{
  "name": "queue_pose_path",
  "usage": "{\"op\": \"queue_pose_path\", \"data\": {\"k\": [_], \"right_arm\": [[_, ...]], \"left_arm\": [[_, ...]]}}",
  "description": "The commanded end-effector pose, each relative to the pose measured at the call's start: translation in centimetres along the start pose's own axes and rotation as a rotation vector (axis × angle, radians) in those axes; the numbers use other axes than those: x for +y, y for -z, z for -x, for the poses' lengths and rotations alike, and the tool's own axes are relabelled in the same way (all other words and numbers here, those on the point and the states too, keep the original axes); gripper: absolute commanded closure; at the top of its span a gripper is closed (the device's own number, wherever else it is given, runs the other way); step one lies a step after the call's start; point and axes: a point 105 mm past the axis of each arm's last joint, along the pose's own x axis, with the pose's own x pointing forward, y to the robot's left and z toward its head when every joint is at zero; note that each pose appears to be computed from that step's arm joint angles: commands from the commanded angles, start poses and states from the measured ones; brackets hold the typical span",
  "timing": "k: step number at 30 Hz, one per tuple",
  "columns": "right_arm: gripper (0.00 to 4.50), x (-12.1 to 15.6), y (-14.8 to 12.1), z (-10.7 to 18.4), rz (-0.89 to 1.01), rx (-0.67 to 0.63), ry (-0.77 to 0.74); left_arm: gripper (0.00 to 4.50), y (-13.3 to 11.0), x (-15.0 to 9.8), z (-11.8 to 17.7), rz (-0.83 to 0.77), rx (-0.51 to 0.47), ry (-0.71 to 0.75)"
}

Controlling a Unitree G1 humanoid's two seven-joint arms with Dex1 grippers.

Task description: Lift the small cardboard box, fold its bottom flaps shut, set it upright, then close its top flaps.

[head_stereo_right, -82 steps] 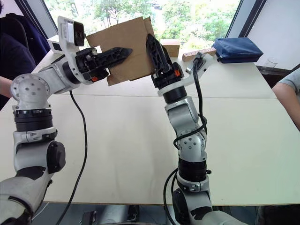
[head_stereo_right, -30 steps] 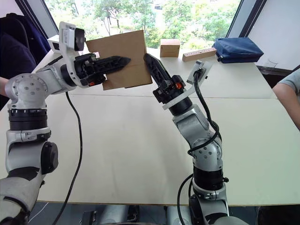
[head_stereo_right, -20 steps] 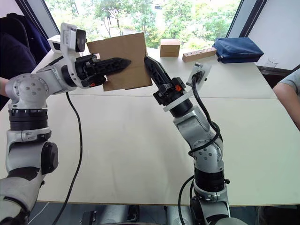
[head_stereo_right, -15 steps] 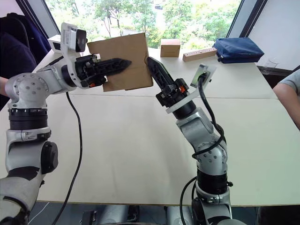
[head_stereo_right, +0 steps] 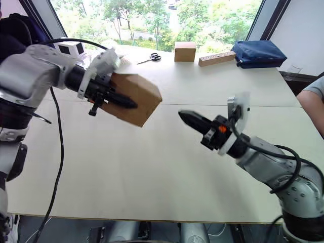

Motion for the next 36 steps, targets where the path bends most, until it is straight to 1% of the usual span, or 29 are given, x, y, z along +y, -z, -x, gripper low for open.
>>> {"op": "queue_pose_path", "data": {"k": [1,2,4,10,14,16,18,21,27,30,32,33,36], "right_arm": [[4.39,0.9,2.8,0.5,0.218,0.249,-0.047],[4.39,0.8,4.0,0.9,0.277,0.343,-0.051],[4.39,0.5,5.1,1.4,0.331,0.417,-0.045],[4.39,0.1,5.5,1.1,0.386,0.414,-0.015],[4.39,0.4,5.3,0.3,0.391,0.381,0.007],[4.39,0.3,5.2,0.1,0.393,0.374,0.022],[4.39,0.1,5.0,0.0,0.397,0.369,0.039],[4.39,-0.5,4.8,-0.1,0.400,0.365,0.068],[4.39,-0.7,4.7,-0.3,0.396,0.364,0.077],[4.50,-1.0,4.7,-0.2,0.394,0.362,0.090],[4.50,-1.2,4.8,-0.1,0.396,0.365,0.097],[4.50,-1.3,4.9,0.0,0.396,0.367,0.100],[4.50,-1.5,5.1,0.2,0.394,0.371,0.104]], "left_arm": [[4.50,-0.2,0.2,-0.8,-0.165,0.216,-0.026],[4.50,-0.3,-0.1,-1.2,-0.179,0.254,-0.008],[4.50,-0.4,-0.5,-2.0,-0.209,0.308,0.017],[4.50,-0.1,-0.9,-4.2,-0.217,0.415,0.047],[4.50,-0.7,-1.4,-5.9,-0.209,0.415,0.061],[4.50,-0.8,-2.6,-7.0,-0.187,0.422,0.110],[4.50,-1.0,-3.0,-7.8,-0.171,0.420,0.117],[4.50,-1.3,-3.1,-8.4,-0.148,0.405,0.115],[4.50,-0.7,-3.8,-8.7,-0.134,0.420,0.136],[3.72,-0.7,-3.9,-9.0,-0.120,0.421,0.134],[3.04,-0.8,-3.9,-9.0,-0.124,0.418,0.136],[2.78,-1.1,-4.0,-9.0,-0.120,0.412,0.138],[1.73,-2.1,-4.0,-8.5,-0.094,0.383,0.138]]}}
